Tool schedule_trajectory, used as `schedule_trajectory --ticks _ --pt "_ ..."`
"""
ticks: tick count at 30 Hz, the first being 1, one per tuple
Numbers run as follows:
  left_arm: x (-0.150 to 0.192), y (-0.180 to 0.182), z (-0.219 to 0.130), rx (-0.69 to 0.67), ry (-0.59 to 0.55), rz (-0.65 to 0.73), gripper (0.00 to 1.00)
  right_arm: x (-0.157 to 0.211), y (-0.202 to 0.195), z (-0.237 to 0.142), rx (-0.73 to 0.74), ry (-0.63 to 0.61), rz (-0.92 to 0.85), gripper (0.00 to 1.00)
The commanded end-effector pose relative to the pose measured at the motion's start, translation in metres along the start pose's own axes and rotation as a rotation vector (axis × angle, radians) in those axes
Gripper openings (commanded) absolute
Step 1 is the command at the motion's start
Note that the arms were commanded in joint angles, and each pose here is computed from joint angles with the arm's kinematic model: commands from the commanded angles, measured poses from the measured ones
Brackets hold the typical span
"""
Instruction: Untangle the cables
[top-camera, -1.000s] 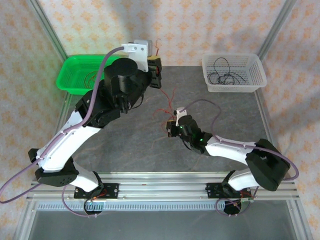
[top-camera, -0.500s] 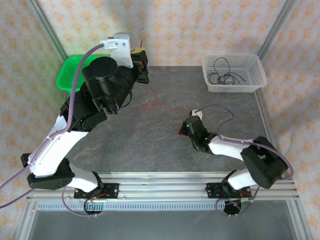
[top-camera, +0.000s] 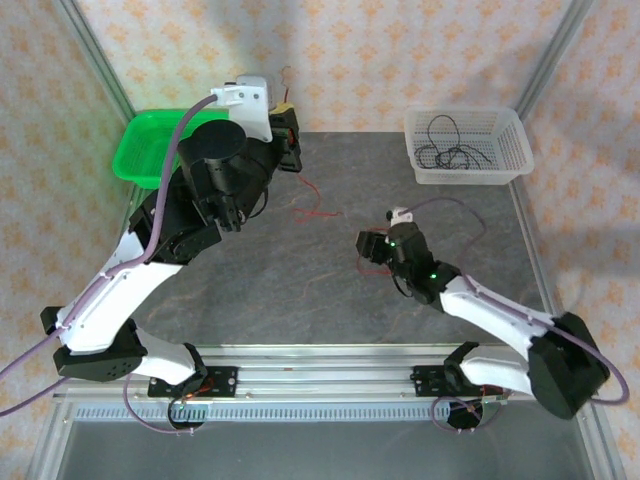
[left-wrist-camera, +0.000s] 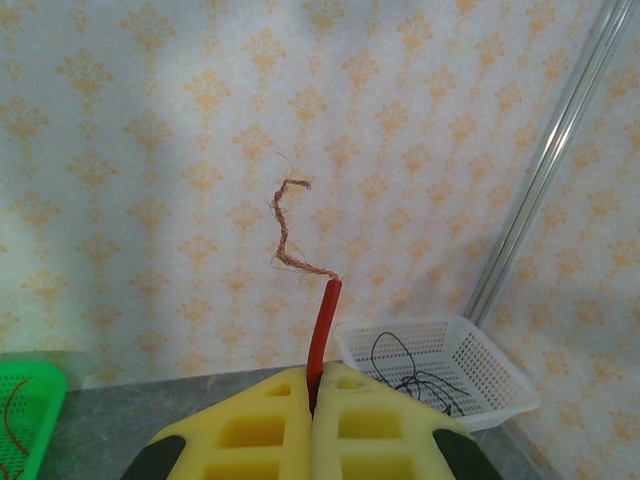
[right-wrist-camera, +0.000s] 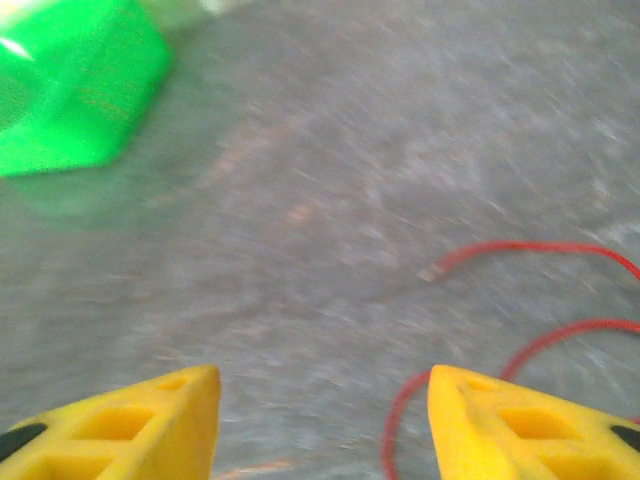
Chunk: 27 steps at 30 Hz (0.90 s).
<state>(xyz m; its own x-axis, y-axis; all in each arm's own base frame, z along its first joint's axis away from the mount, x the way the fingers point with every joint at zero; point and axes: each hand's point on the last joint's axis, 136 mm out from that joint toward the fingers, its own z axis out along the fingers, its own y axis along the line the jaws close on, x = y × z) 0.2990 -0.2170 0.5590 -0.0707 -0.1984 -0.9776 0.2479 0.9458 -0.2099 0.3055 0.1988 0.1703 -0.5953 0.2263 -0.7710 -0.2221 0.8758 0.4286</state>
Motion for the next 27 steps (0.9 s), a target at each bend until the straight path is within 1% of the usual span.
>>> schedule_trajectory --ticks 1,4,6,7,9,12,14,16,18,20,27 --pt "-0.004 -0.005 0.003 0.009 -0.021 -0.011 0.00 -0.008 0.038 -0.020 -0.158 0.048 -0.099 0.66" --pt "-0.002 -0.008 0.006 0.012 -0.016 -0.007 0.00 -0.023 0.051 -0.028 -0.177 0.059 -0.017 0.70" --pt "0.000 -0.009 0.009 0.009 -0.011 -0.003 0.00 -0.037 0.058 -0.033 -0.185 0.055 0.122 0.71" --pt "0.001 -0.010 0.010 0.009 -0.010 -0.003 0.00 -0.043 0.065 -0.036 -0.211 0.046 0.212 0.71" --pt "0.003 -0.011 0.012 0.009 -0.005 0.000 0.00 -0.054 0.079 -0.043 -0.304 0.024 0.383 0.75" --pt "0.006 -0.013 0.015 0.009 0.002 0.004 0.00 -0.063 0.087 -0.050 -0.427 -0.004 0.670 0.79" --pt "0.008 -0.014 0.016 0.010 0.007 0.005 0.00 -0.065 0.093 -0.053 -0.516 0.004 0.830 0.79" --pt "0.009 -0.014 0.017 0.007 0.009 0.008 0.00 -0.064 0.101 -0.053 -0.586 0.049 0.952 0.80" --pt "0.010 -0.014 0.018 0.003 0.011 0.010 0.00 -0.063 0.108 -0.053 -0.629 0.093 1.026 0.82" --pt "0.012 -0.015 0.020 0.001 0.014 0.013 0.00 -0.061 0.114 -0.052 -0.639 0.120 1.082 0.83" --pt "0.014 -0.019 0.023 0.017 0.016 0.006 0.00 -0.071 0.114 -0.046 -0.632 0.080 1.165 0.84"
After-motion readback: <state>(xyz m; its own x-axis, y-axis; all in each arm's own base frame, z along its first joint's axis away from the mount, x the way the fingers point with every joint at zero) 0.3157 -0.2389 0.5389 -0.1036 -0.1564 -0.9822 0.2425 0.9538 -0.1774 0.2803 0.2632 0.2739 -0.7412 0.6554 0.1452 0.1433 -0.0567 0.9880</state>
